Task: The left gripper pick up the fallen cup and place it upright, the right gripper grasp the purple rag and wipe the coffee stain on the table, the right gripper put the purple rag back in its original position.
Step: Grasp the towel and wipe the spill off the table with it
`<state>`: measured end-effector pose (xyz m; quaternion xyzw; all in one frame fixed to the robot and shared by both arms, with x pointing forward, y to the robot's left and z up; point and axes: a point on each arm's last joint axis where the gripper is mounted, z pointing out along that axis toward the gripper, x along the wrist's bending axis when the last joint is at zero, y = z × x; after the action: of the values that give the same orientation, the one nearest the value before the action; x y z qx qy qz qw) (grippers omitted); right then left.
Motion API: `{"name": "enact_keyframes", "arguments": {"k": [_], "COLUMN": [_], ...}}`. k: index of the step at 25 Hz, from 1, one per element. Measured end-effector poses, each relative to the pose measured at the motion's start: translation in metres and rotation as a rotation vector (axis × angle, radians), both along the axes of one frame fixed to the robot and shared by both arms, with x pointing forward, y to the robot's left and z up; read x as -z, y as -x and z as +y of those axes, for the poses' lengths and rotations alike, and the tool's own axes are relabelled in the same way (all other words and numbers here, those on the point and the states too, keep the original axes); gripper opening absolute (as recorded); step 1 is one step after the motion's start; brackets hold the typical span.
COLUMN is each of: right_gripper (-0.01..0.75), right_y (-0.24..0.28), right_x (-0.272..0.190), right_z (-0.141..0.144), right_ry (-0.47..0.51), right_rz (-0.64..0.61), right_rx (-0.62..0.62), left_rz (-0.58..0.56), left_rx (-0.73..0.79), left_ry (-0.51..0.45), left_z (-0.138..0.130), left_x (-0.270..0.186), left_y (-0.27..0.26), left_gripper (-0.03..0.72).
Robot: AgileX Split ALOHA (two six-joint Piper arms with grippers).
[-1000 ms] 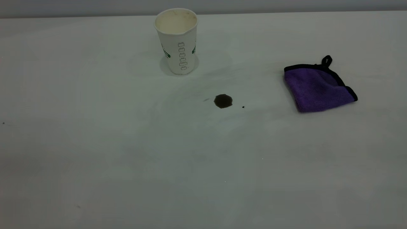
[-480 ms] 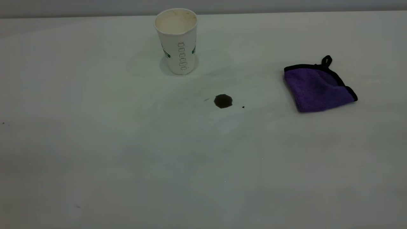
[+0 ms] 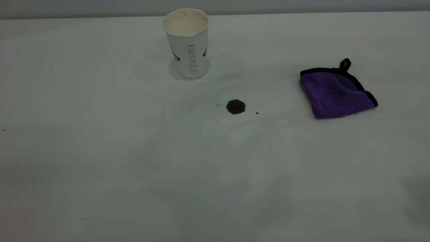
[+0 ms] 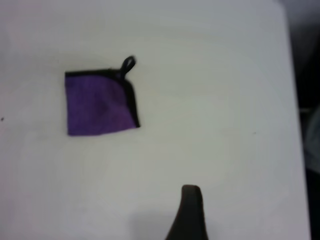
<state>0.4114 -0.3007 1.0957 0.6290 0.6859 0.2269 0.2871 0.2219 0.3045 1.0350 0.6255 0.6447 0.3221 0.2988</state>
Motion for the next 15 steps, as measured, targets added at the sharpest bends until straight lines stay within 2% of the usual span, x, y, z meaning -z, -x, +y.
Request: {"name": "enact_keyframes", "arguments": {"k": [3,7,15], "right_gripper": [0.725,0.725,0.725], "right_y": [-0.051,-0.104,-0.163], "right_x": [0.029,0.073,0.144], "right_z": [0.004,0.013,0.042], "right_ry": [-0.003,0.01,0.024], "right_rz": [0.159,0.311,0.374], "right_rx": [-0.034,-0.093,-0.182], "left_rz": [0.0,0.0,0.001], "left_rx": [0.0,0.0,0.0], "left_ry": [0.0,0.0,0.0], "left_z": [0.0,0.0,0.0], "left_x": [0.0,0.0,0.0], "left_y": [0.0,0.0,0.0], "left_gripper": [0.42,0.42,0.42]}}
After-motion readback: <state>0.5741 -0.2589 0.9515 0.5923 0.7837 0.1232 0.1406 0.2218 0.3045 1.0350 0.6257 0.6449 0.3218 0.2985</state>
